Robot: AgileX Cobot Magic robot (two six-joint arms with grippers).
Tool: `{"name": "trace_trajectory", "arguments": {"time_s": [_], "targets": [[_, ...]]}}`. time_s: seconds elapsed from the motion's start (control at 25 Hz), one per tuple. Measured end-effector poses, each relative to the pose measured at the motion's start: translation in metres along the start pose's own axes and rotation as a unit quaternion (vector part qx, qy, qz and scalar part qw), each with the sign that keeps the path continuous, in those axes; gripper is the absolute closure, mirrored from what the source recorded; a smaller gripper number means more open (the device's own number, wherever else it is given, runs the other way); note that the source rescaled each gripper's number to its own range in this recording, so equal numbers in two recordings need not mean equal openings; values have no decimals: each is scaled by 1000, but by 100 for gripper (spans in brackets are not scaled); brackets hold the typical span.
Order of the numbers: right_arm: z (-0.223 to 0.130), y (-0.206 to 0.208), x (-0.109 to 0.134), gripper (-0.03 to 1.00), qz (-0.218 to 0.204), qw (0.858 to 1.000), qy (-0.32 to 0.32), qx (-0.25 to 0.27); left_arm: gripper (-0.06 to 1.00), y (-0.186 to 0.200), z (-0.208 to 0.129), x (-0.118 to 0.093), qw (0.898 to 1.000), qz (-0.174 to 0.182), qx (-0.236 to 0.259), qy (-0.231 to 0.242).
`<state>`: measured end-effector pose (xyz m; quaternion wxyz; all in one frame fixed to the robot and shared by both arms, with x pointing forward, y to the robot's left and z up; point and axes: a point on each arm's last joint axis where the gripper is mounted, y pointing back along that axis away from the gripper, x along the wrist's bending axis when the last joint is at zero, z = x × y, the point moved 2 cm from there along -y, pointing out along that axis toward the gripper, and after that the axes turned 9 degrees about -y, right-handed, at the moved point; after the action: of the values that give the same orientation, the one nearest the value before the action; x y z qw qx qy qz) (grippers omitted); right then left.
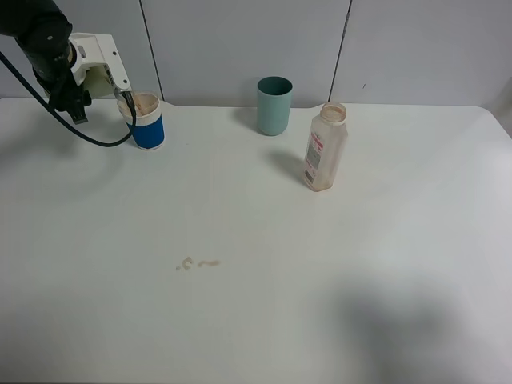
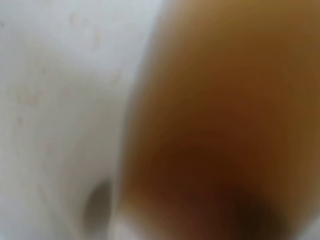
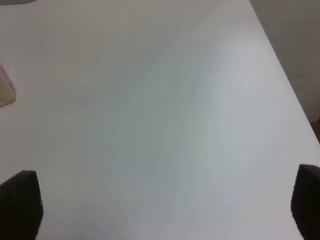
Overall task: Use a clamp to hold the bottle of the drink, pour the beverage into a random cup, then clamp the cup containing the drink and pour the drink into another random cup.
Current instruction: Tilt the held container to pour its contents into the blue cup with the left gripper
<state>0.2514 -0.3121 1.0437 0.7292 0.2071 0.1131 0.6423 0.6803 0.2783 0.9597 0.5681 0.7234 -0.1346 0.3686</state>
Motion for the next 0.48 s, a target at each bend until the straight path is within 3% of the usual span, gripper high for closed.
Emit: {"name": "trace_trajectory", "arguments": {"time_s": [0.48], "targets": [[0,0,0,-3,0,1000,0,0,94,0,-1,3,1000,11,5,-20]]}}
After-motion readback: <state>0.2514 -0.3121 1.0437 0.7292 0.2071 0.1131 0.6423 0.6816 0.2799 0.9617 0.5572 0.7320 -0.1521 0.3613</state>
